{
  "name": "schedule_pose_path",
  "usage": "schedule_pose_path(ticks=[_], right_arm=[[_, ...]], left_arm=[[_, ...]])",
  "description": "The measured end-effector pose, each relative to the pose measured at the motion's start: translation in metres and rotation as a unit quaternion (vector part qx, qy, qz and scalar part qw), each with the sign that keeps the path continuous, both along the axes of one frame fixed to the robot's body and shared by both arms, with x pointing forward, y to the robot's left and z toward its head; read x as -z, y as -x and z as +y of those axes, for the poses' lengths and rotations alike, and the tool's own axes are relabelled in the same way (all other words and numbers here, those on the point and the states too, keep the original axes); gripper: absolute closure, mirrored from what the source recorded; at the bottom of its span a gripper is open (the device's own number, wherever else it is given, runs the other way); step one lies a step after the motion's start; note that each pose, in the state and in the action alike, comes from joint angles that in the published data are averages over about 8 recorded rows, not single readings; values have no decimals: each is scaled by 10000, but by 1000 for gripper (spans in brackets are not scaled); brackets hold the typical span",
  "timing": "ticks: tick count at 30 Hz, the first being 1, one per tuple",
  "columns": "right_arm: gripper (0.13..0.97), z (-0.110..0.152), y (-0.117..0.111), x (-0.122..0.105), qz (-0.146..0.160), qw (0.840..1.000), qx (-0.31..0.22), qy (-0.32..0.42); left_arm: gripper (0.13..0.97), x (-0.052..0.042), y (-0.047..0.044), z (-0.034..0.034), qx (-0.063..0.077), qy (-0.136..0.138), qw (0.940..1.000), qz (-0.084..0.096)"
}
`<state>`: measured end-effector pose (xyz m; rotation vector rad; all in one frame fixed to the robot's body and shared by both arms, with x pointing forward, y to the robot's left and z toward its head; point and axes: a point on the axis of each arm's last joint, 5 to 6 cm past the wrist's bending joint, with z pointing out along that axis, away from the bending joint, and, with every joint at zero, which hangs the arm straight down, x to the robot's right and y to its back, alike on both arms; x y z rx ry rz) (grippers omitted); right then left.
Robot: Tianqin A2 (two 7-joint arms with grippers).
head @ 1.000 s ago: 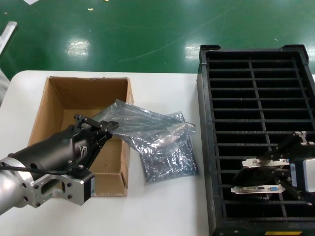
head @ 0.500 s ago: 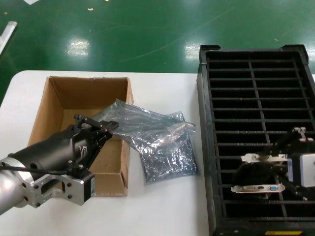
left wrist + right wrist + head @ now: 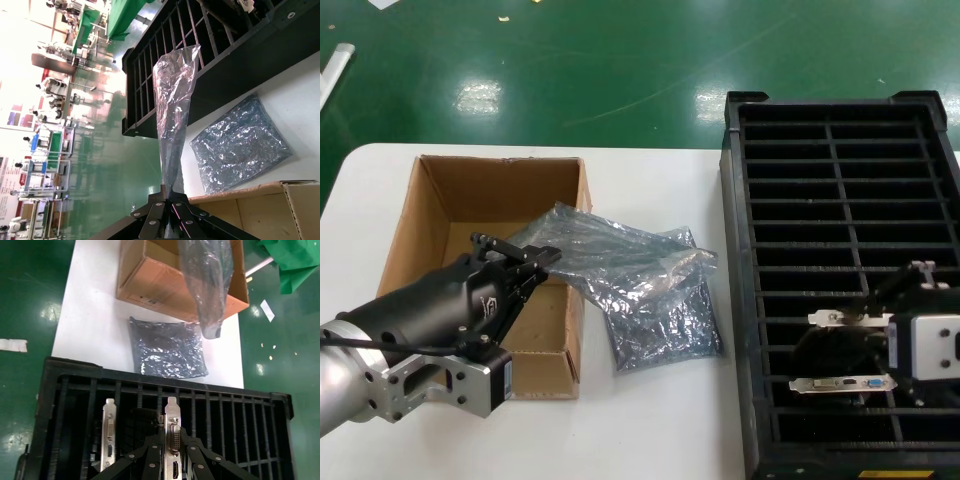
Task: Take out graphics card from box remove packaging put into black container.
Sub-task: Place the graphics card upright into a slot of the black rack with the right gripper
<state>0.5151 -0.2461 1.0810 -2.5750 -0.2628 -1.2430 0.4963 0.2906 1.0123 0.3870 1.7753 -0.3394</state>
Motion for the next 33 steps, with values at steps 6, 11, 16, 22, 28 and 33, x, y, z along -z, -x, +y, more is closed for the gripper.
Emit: schedule_pose_path(ticks=[6, 11, 16, 22, 28, 33], right_arm=[[916, 26, 2, 73, 51, 10000, -12, 0], [916, 46, -3, 117, 6, 10000, 9, 36], [916, 79, -23, 152, -122, 9999, 62, 106], [916, 133, -66, 212, -194, 9996, 75, 166], [916, 178, -108, 308, -133, 9997, 51, 208], [916, 186, -125, 360, -74, 9997, 59, 203]], left_arm=[[959, 0, 0, 0, 0, 0, 10000, 0], [959, 0, 0, 0, 0, 0, 10000, 0], [959, 0, 0, 0, 0, 0, 10000, 0], [959, 0, 0, 0, 0, 0, 10000, 0], [959, 0, 0, 0, 0, 0, 10000, 0], [959, 0, 0, 0, 0, 0, 10000, 0]])
